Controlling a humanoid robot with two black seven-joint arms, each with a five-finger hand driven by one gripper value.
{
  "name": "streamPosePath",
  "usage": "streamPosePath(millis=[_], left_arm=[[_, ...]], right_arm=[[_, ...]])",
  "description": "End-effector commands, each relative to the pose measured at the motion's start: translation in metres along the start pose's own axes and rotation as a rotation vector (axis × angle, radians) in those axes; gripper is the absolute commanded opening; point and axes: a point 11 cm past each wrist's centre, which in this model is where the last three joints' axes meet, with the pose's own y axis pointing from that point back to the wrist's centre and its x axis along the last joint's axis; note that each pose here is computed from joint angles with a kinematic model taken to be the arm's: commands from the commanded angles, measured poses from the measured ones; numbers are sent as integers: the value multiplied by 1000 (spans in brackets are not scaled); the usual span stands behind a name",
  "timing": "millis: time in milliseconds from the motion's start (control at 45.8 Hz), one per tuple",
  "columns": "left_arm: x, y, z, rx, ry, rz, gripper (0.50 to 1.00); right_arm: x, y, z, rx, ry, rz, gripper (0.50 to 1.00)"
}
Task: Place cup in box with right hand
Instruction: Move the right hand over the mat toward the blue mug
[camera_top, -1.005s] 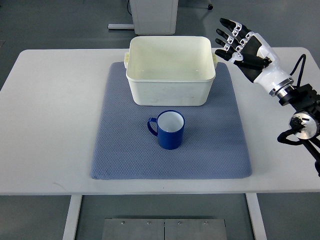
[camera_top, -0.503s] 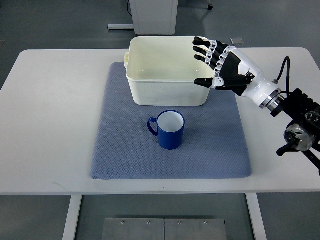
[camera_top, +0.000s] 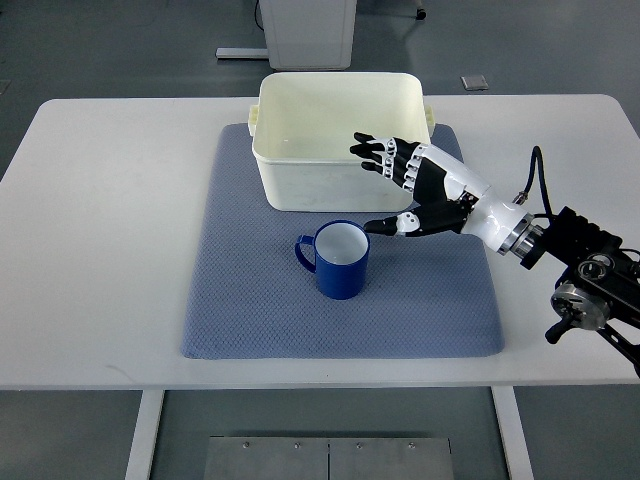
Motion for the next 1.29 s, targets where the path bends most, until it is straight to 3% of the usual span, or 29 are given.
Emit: streamPosePath(millis=[0, 634, 1268], left_arm=[[0, 0, 0, 0, -1, 1, 1000], [0, 0, 0, 0, 1, -1, 1000], [0, 0, 0, 0, -1, 1, 1000]], right_arm=[[-5, 0, 5, -11, -2, -12, 998], [-21, -4, 46, -98, 6, 55, 996], [-33, -11, 63, -132, 2, 81, 995]])
